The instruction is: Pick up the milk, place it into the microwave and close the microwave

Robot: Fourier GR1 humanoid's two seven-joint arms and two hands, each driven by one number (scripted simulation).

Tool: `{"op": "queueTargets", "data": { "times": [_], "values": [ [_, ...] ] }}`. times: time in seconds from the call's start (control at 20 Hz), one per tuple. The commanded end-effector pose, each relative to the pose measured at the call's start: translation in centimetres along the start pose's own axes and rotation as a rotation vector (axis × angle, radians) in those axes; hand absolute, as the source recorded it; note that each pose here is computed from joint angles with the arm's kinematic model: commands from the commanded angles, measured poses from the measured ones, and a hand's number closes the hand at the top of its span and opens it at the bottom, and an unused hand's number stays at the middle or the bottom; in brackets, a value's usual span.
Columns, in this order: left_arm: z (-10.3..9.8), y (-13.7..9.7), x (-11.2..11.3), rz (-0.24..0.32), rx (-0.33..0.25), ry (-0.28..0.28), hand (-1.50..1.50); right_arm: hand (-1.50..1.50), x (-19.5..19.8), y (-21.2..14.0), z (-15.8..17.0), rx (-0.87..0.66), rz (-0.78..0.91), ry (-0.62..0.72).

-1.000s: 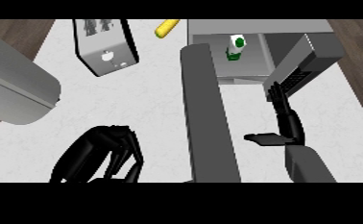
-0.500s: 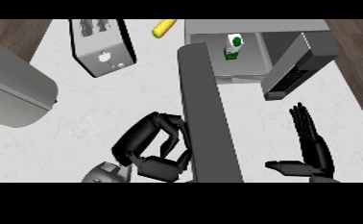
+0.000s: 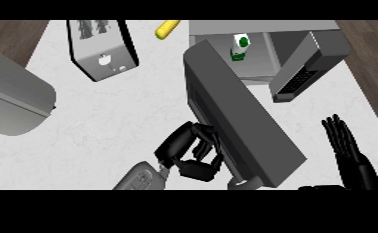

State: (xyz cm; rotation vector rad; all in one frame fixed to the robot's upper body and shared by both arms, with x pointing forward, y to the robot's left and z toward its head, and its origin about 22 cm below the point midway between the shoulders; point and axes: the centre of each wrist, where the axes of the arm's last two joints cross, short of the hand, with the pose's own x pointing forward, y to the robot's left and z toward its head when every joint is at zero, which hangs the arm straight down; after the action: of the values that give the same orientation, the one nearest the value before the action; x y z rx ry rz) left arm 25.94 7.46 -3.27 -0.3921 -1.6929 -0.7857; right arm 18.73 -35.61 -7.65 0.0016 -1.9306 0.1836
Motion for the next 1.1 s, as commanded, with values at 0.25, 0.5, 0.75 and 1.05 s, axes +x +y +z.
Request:
{"op": "queueTargets", "data": {
  "times": [0.25, 0.5, 0.75, 1.05],
  "values": [
    [-1.5, -1.5, -3.2, -0.015, 0.107, -0.048, 1.50, -1.50, 3.9, 0.2, -0.1, 0.089, -0.130, -0.124],
    [-2.2, -3.1, -2.5, 0.015, 0.087, 0.012, 1.50, -1.50, 7.2, -1.0, -2.7, 0.155, -0.128, -0.171],
    [-3.4, -3.5, -1.1, 0.064, 0.127, -0.045, 1.50, -1.50, 8.1, -0.5, -3.6, 0.194, -0.147, -0.165],
    [-4.9, -2.8, 0.4, 0.103, 0.228, -0.082, 1.50, -1.50, 10.8, -0.5, -5.5, 0.283, -0.135, -0.194]
  ]
}}
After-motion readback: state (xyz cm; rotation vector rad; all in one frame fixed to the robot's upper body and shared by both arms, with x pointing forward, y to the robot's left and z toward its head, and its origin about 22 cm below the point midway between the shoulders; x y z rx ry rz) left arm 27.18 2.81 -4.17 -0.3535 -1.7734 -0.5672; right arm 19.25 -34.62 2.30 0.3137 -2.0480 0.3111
